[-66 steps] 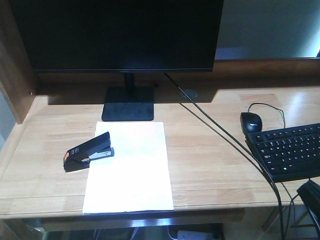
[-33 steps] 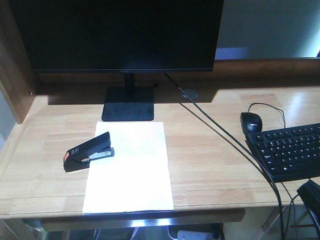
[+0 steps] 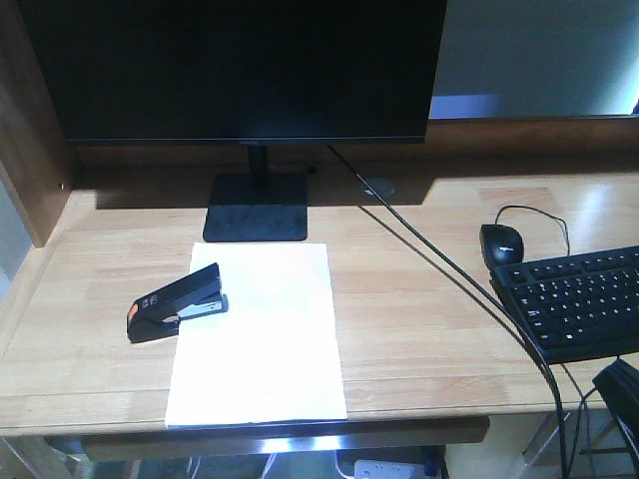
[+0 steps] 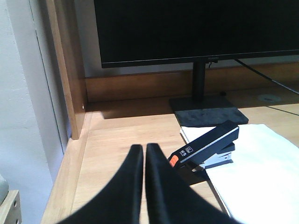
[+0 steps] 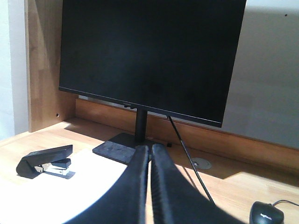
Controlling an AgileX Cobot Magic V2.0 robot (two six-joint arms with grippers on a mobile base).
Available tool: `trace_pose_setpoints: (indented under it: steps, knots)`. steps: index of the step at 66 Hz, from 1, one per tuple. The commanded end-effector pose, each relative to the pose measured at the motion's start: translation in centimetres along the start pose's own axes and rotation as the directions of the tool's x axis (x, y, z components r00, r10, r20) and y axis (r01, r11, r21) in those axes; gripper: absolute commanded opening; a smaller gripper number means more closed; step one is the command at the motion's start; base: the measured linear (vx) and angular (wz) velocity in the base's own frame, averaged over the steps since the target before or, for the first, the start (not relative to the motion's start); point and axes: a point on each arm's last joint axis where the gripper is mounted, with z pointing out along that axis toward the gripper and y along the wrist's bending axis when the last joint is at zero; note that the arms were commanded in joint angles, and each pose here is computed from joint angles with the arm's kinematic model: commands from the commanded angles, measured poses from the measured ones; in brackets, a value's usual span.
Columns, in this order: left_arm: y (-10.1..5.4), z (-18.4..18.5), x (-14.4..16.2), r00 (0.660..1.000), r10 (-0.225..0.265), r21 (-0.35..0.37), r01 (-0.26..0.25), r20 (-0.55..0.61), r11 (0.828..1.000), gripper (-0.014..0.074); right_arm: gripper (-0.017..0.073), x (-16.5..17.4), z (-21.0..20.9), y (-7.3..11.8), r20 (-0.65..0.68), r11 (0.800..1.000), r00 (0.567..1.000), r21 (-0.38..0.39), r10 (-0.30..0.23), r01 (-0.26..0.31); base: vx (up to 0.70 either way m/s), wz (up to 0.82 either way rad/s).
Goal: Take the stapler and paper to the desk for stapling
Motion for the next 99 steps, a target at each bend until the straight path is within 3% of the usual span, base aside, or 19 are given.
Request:
trace_pose_setpoints:
  steps: [1, 9, 14, 16, 29, 38, 57, 72, 99]
  knots:
    - [0.0, 0.1, 0.2, 0.998, -0.013, 0.004, 0.012, 0.057, 1.0, -0.0006, -0.0009, -1.2, 0.0, 0.2, 0.051, 1.0, 0.999, -0.025, -0.008, 0.01, 0.0, 0.0]
    - [0.0, 0.1, 0.2, 0.998, -0.013, 0.004, 0.012, 0.057, 1.0, -0.0006, -0.0009, -1.1, 0.0, 0.1, 0.047, 1.0, 0.999, -0.023, 0.001, 0.0, 0.0, 0.0]
    - [0.0, 0.1, 0.2, 0.998, -0.013, 0.004, 0.012, 0.056, 1.0, -0.0006, -0.0009, -1.1, 0.0, 0.0, 0.05, 0.996, 0.995, -0.011, 0.085, -0.085, 0.0, 0.0]
    - [0.0, 0.1, 0.2, 0.998, -0.013, 0.004, 0.012, 0.056, 1.0, -0.0006, -0.0009, -1.1, 0.1, -0.1, 0.05, 0.995, 0.994, 0.008, 0.096, -0.097, 0.0, 0.0]
    - [0.0, 0.1, 0.2, 0.998, -0.013, 0.004, 0.012, 0.056, 1.0, -0.0006, -0.0009, -1.0, -0.1, -1.7, 0.044, 0.974, 0.998, 0.222, 0.045, -0.053, 0.0, 0.0]
    - [0.0, 0.1, 0.2, 0.998, -0.013, 0.004, 0.012, 0.056, 1.0, -0.0006, -0.0009, -0.9, -0.2, -2.2, 0.026, 0.956, 1.0, 0.292, 0.013, -0.02, 0.0, 0.0]
    - [0.0, 0.1, 0.2, 0.998, -0.013, 0.004, 0.012, 0.056, 1.0, -0.0006, -0.0009, -0.3, -1.0, -2.2, -0.035, 0.946, 0.999, 0.325, 0.004, 0.008, 0.0, 0.0]
    - [0.0, 0.1, 0.2, 0.998, -0.013, 0.004, 0.012, 0.056, 1.0, -0.0006, -0.0009, -0.3, -2.1, -2.4, -0.006, 0.898, 1.0, 0.44, 0.011, -0.008, 0.0, 0.0]
    - [0.0, 0.1, 0.2, 0.998, -0.013, 0.004, 0.012, 0.056, 1.0, -0.0006, -0.0009, 2.6, -1.8, -2.3, -0.012, 0.9, 1.0, 0.437, 0.011, -0.005, 0.0, 0.0]
